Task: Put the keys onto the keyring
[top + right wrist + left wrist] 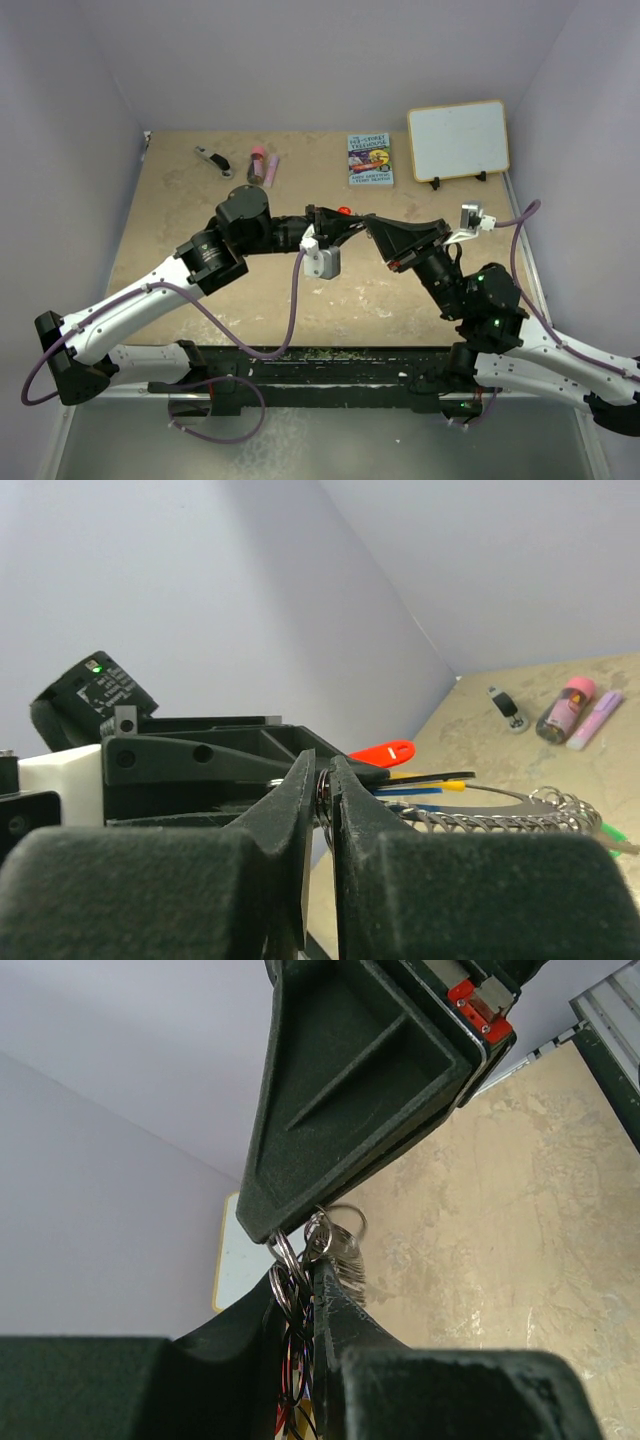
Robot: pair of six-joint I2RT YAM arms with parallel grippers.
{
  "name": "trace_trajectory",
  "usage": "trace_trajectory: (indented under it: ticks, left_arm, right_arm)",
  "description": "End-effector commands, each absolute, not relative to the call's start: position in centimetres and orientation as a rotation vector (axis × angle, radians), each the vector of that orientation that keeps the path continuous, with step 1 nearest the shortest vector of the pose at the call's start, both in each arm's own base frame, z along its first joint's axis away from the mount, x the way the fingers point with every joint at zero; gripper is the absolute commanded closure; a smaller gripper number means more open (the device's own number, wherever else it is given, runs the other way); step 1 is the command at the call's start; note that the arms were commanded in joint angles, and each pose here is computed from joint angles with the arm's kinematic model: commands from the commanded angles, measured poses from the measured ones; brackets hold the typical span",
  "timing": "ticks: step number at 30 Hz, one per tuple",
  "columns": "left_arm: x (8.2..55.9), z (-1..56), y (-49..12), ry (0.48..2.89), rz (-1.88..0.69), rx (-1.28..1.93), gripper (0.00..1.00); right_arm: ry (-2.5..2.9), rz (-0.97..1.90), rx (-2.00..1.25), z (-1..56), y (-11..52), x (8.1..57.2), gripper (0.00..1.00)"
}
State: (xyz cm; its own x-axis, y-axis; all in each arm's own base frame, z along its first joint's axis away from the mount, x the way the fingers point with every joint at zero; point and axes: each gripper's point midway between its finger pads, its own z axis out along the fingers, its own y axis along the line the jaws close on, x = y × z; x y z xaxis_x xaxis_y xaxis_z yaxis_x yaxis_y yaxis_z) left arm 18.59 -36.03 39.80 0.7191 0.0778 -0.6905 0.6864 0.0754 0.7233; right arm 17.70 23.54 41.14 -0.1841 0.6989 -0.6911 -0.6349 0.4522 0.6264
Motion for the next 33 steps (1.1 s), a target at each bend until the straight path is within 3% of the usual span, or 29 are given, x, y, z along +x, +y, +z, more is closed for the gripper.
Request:
trace_trajectory:
  ticks: [1,10,33]
  left_arm:
    - [18.0,44.5,-35.4,0.528,-0.454,1.355,0.95]
    - [16.5,44.1,-35.2,0.445,-0.457,1.423,0.95]
    - [18.9,45.3,-35.5,0.740,-0.617,1.203,0.95]
  right_arm:
    - [1.390,1.159,0.031,39.3,24.2,17.7,0.89]
    - [1.422,1.129,0.035,38.9,24.1,17.9,1.00]
    - [1.140,1.175,0.245,40.9,23.9,19.5,1.00]
